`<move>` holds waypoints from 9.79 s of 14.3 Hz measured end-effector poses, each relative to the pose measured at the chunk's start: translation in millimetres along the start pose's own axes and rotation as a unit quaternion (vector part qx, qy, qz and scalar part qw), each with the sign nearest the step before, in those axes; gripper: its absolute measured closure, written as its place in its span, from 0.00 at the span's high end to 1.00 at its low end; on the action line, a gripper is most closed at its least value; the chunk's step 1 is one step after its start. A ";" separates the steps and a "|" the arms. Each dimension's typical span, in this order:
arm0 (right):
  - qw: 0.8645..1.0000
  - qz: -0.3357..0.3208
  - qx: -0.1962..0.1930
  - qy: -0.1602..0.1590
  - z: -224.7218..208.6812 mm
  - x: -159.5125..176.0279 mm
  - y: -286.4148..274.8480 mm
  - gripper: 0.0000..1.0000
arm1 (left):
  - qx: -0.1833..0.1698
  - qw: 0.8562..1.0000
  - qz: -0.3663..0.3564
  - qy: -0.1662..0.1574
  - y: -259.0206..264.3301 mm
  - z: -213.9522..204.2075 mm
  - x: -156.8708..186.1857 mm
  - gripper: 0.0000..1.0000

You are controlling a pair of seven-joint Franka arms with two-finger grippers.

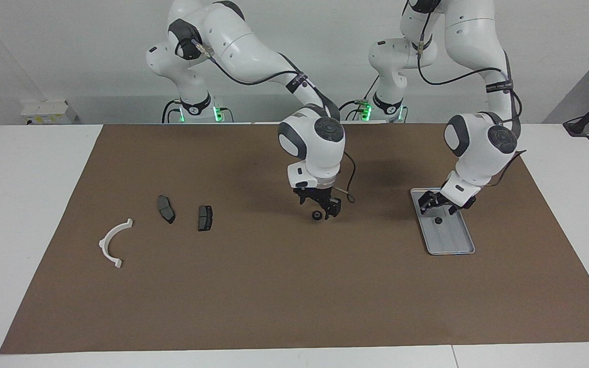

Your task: Place bearing gear from tray to pile

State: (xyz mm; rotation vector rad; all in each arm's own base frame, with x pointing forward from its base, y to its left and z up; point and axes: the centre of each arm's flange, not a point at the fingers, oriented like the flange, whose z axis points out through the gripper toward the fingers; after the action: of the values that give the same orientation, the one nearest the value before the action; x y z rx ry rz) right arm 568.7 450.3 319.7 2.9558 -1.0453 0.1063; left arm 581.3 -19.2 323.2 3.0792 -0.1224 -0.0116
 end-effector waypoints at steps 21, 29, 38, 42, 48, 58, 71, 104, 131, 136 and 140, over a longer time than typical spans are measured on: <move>1.000 -0.006 0.002 -0.004 33.7 -12.3 3.3 0.80 | 0.012 1.000 -0.013 0.002 -22.5 20.9 -1.5 1.00; 1.000 -0.007 0.005 -0.004 31.5 -13.9 1.7 0.62 | 0.012 1.000 -0.009 0.006 -19.5 27.2 0.7 0.80; 1.000 -0.007 0.005 -0.004 29.3 -13.8 1.8 0.35 | 0.018 1.000 -0.009 0.014 -20.8 22.5 3.7 0.23; 1.000 -0.007 -0.025 -0.006 21.0 -6.0 4.8 0.35 | 0.018 1.000 -0.007 0.015 -17.6 21.1 5.4 0.23; 0.998 -0.048 -0.044 -0.007 -50.6 62.8 17.7 0.35 | 0.015 1.000 -0.011 0.004 4.4 -39.8 35.5 0.23; 0.967 -0.245 -0.047 -0.054 -177.2 239.4 155.8 0.35 | 0.047 0.994 -0.101 0.019 329.3 -18.0 -23.7 0.23; 0.938 -0.346 -0.010 -0.019 -29.1 360.2 286.7 0.35 | 0.021 0.993 -0.112 0.038 348.5 35.9 -15.5 0.23; 0.976 -0.213 -0.025 -0.029 -125.1 191.6 168.0 1.00 | 0.046 0.993 -0.098 0.049 24.3 -195.0 54.6 1.00; 0.999 -0.032 -0.005 0.000 -8.6 -14.9 -5.1 1.00 | 0.041 0.997 -0.061 0.006 18.9 -283.3 -43.2 1.00; 0.999 -0.029 0.024 0.008 -21.6 -6.9 -26.4 1.00 | 0.041 0.998 -0.052 0.007 22.2 -283.2 -42.9 1.00; 0.999 -0.032 0.002 0.005 14.6 -9.0 -27.7 1.00 | 0.039 0.998 -0.045 0.007 24.8 -283.0 -42.8 1.00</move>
State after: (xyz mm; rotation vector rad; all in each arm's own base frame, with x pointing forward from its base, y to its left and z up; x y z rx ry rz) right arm 580.1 477.1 305.0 2.9859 -0.9501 0.1227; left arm 539.5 -23.6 607.4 3.1601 0.0154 0.0095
